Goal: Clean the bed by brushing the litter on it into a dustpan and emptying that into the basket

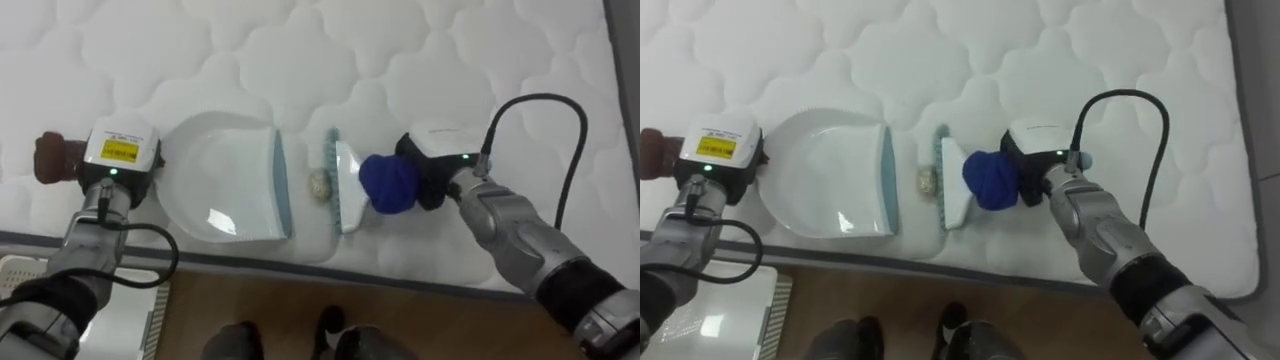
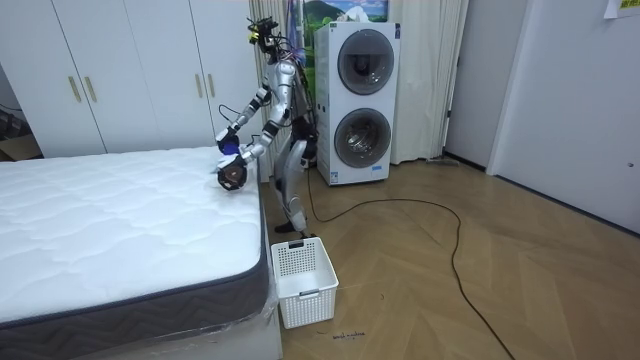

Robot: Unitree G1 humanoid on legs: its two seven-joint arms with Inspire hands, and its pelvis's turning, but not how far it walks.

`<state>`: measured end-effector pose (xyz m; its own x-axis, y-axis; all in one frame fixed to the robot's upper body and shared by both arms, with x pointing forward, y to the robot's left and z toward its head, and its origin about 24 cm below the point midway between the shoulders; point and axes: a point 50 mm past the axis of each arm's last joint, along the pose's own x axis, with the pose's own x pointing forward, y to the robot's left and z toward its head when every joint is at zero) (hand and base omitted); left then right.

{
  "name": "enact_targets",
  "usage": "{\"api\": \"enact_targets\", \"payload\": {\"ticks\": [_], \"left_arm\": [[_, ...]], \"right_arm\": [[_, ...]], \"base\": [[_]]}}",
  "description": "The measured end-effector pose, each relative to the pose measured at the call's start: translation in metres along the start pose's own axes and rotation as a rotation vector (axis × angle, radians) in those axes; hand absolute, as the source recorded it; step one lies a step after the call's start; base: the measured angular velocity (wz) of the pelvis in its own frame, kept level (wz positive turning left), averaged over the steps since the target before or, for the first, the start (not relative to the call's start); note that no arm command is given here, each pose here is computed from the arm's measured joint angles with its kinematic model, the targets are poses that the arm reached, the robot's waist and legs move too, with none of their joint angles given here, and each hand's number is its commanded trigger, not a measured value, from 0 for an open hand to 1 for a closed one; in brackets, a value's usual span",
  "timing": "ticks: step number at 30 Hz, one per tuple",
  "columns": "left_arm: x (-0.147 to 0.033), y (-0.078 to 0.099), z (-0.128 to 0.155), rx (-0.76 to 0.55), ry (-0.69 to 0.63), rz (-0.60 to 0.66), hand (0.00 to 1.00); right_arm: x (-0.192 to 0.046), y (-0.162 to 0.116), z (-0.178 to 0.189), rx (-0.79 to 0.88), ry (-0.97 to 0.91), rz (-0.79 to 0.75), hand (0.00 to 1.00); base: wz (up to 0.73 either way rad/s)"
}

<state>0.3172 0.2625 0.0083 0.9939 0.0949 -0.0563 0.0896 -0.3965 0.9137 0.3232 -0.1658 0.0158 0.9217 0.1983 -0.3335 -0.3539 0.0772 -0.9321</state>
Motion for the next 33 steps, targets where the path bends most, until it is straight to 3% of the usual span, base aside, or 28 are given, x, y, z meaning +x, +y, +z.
{"api": "enact_targets", "payload": {"ticks": [19,25,33], "left_arm": [[-0.005,-0.007,0.002,-0.012,0.001,-0.024,1.0],[-0.006,-0.009,0.003,-0.012,-0.006,-0.016,1.0],[-0.008,-0.012,0.002,-0.005,-0.014,-0.018,1.0]], "right_arm": [[0.002,0.018,0.035,0.295,-0.138,0.144,1.0],[0.001,0.018,0.042,0.436,-0.184,0.146,1.0],[0.0,0.015,0.038,0.501,-0.199,0.111,1.0]], "base": [[0.0],[0.04],[0.04]]}}
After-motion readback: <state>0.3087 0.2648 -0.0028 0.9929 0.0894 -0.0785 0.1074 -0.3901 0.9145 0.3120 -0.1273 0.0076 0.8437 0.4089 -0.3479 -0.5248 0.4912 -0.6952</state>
